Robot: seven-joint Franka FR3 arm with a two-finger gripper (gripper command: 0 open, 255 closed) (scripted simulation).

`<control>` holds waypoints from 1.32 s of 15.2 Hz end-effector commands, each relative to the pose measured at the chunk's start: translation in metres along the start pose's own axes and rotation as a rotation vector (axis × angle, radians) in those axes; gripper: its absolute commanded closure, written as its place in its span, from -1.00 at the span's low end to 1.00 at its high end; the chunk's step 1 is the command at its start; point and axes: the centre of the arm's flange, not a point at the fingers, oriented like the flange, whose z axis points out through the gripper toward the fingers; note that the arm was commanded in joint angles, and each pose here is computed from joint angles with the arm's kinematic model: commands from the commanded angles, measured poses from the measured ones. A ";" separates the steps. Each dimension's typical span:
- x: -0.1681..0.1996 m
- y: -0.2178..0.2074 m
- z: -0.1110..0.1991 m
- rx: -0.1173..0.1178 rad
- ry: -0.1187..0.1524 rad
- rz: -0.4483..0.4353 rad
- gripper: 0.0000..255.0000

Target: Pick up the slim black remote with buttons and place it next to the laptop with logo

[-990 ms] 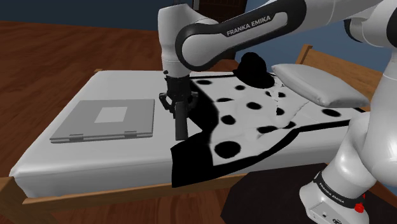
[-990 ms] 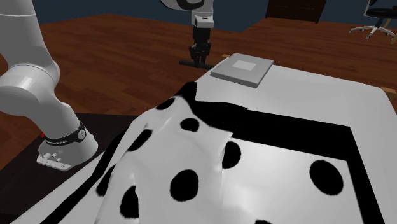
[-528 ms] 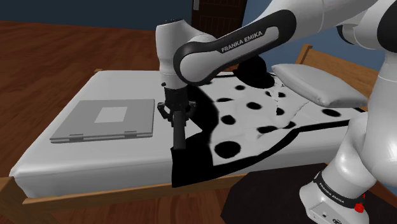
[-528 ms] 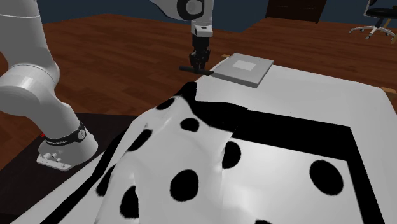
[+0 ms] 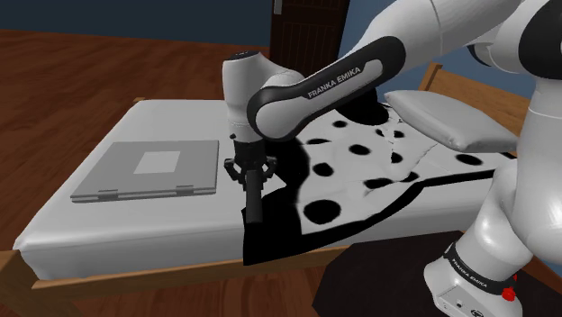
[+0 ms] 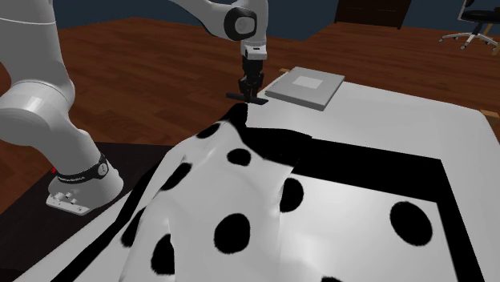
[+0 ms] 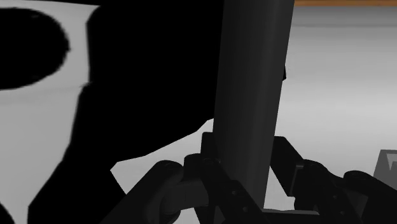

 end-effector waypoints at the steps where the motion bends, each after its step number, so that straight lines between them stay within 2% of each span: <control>1: 0.001 -0.001 0.011 0.001 0.000 0.000 1.00; 10: 0.000 -0.002 0.015 0.001 0.000 0.000 1.00; 11: 0.001 -0.002 0.015 0.001 0.000 0.000 -1.00; 16: 0.001 -0.002 0.015 0.001 0.000 0.000 -1.00; 20: 0.000 -0.002 -0.035 0.001 0.000 0.000 -1.00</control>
